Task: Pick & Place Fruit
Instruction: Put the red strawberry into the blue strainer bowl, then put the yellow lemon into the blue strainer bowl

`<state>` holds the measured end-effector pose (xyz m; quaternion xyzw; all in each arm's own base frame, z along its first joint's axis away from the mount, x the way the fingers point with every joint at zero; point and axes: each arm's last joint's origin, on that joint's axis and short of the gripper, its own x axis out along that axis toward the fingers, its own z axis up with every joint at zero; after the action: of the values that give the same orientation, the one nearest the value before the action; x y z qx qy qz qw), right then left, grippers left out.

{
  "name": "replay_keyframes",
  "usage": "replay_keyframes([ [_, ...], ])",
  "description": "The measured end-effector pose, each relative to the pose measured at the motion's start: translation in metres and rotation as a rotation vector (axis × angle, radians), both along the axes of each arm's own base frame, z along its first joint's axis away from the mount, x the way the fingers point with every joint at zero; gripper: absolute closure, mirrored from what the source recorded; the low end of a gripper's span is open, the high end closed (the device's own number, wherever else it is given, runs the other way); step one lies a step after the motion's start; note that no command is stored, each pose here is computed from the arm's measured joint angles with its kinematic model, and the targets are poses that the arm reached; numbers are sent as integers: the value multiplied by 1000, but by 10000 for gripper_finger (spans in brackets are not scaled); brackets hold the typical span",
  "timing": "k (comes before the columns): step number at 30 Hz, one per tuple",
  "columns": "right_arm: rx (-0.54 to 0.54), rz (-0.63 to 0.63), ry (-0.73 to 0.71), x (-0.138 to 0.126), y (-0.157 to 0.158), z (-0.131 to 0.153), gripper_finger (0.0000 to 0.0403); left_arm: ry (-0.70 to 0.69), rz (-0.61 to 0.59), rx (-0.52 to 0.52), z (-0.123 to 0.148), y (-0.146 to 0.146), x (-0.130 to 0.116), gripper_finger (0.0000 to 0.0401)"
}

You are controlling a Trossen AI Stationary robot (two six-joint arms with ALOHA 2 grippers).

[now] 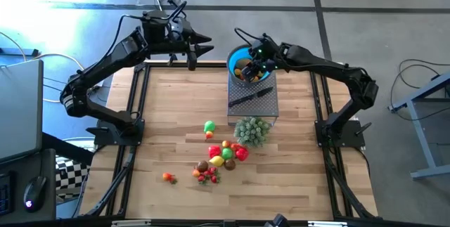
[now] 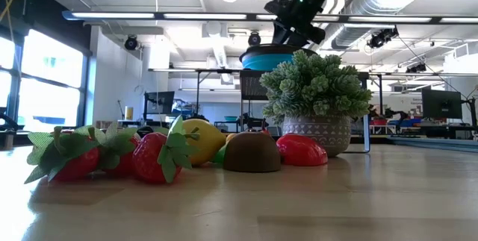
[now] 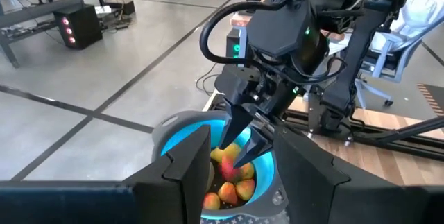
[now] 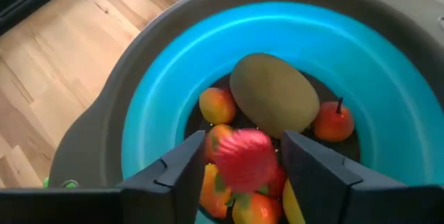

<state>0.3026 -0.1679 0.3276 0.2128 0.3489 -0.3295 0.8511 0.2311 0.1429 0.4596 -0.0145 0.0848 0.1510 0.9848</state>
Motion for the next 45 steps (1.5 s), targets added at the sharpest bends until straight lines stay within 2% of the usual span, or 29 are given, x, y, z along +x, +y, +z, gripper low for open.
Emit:
replay_keyframes([
  [5,-5,4,-13,1,0,1,172,0,0,0,0,0,0,244],
  [10,25,67,-82,-3,7,13,170,-1,0,0,0,0,0,244],
  [14,-10,171,-221,-13,21,42,194,0,0,0,0,0,0,244],
  [20,-165,273,-412,-32,46,86,251,2,-1,-1,0,0,0,244],
  [25,-258,348,-475,-56,70,112,301,28,-3,-14,-3,0,0,244],
  [31,-274,403,-498,-77,91,125,343,76,-10,-4,-7,-1,-2,244],
  [37,-270,435,-478,-86,100,126,365,86,-14,11,-8,-1,-2,244],
  [45,-168,397,-449,-86,111,120,374,116,-16,-8,-11,-2,-3,244],
])
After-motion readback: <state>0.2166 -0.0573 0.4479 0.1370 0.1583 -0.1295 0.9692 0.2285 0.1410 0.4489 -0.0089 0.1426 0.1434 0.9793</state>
